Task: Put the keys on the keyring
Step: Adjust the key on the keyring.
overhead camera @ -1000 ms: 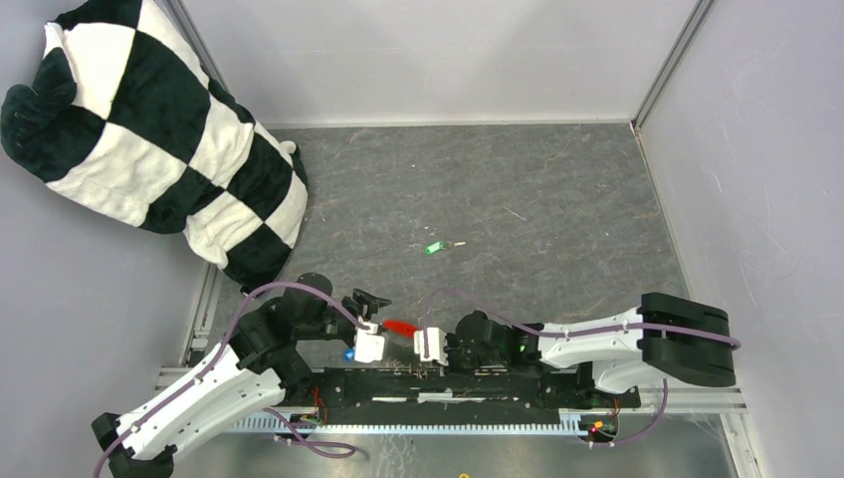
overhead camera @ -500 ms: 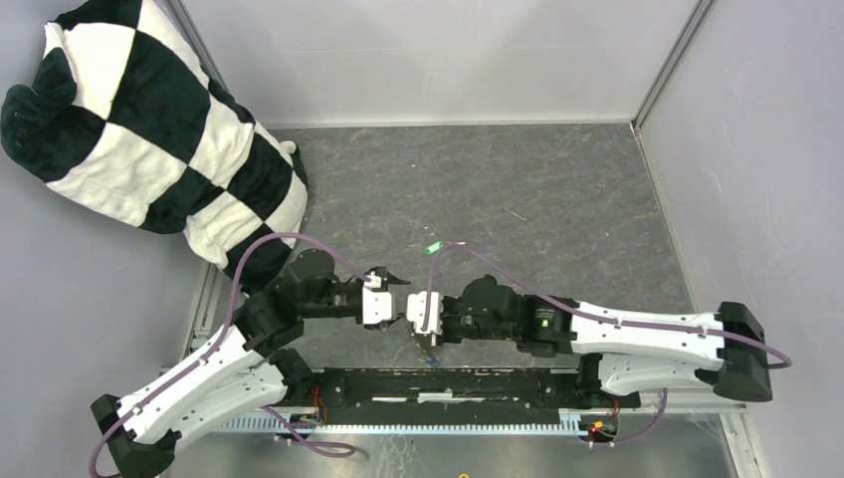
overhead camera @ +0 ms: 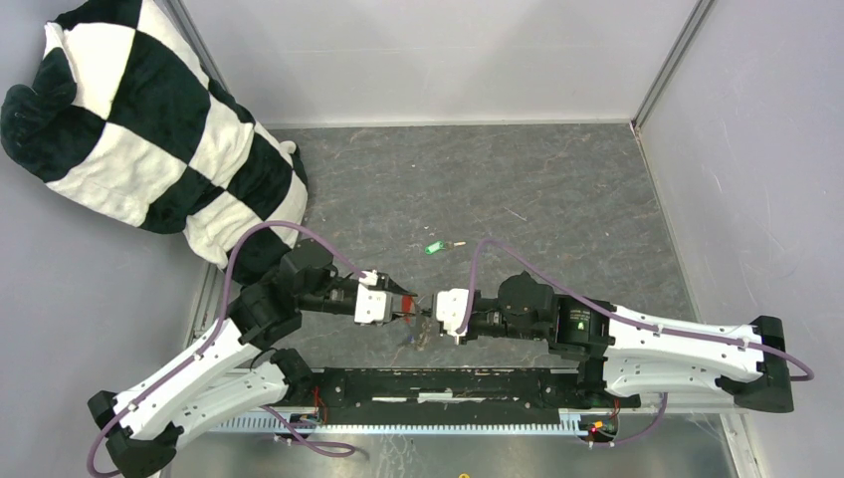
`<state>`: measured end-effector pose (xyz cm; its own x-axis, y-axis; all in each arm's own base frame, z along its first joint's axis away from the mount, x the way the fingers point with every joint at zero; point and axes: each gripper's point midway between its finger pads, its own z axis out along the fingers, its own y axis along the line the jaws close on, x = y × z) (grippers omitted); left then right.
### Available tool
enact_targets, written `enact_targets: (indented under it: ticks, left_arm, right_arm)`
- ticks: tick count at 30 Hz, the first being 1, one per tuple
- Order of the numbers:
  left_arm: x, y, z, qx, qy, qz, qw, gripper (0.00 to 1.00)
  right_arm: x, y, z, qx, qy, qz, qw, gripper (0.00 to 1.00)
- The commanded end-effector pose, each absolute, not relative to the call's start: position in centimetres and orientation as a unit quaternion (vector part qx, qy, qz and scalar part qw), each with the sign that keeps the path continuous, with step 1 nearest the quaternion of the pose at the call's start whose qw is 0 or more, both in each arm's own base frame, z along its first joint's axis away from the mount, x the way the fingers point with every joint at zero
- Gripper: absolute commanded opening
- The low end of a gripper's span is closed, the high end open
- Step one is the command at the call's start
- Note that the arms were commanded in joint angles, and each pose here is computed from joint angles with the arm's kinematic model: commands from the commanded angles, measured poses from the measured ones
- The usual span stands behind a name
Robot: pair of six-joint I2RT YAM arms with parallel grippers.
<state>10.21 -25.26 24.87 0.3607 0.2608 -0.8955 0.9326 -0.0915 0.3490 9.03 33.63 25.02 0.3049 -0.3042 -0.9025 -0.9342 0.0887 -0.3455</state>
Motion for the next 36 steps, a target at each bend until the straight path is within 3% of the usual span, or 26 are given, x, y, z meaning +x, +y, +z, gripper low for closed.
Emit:
enact_targets:
  ticks: [1,11,16,30,36]
  left_arm:
    - [8.9,-25.7,27.5,0.672,0.408,-0.361,0.501,0.41]
    - [8.3,-25.4,27.9,0.671,0.406,-0.371,0.497,0.34]
    - [9.7,-26.1,30.6,0.627,0.419,-0.371,0.542,0.32]
    - [8.4,-26.3,32.0,0.623,0.411,-0.409,0.524,0.28]
    - [8.2,-26.2,31.5,0.635,0.402,-0.404,0.521,0.03]
  right_arm:
    - [8.8,34.1,29.6,-0.570,0.474,0.332,0.584,0.00]
    - [8.4,33.4,33.2,-0.530,0.447,0.364,0.622,0.00]
    - [8.2,33.5,33.5,-0.527,0.443,0.371,0.623,0.00]
    - [7.7,33.9,33.4,-0.531,0.438,0.386,0.614,0.00]
    - [7.6,34.1,33.4,-0.530,0.438,0.392,0.612,0.00]
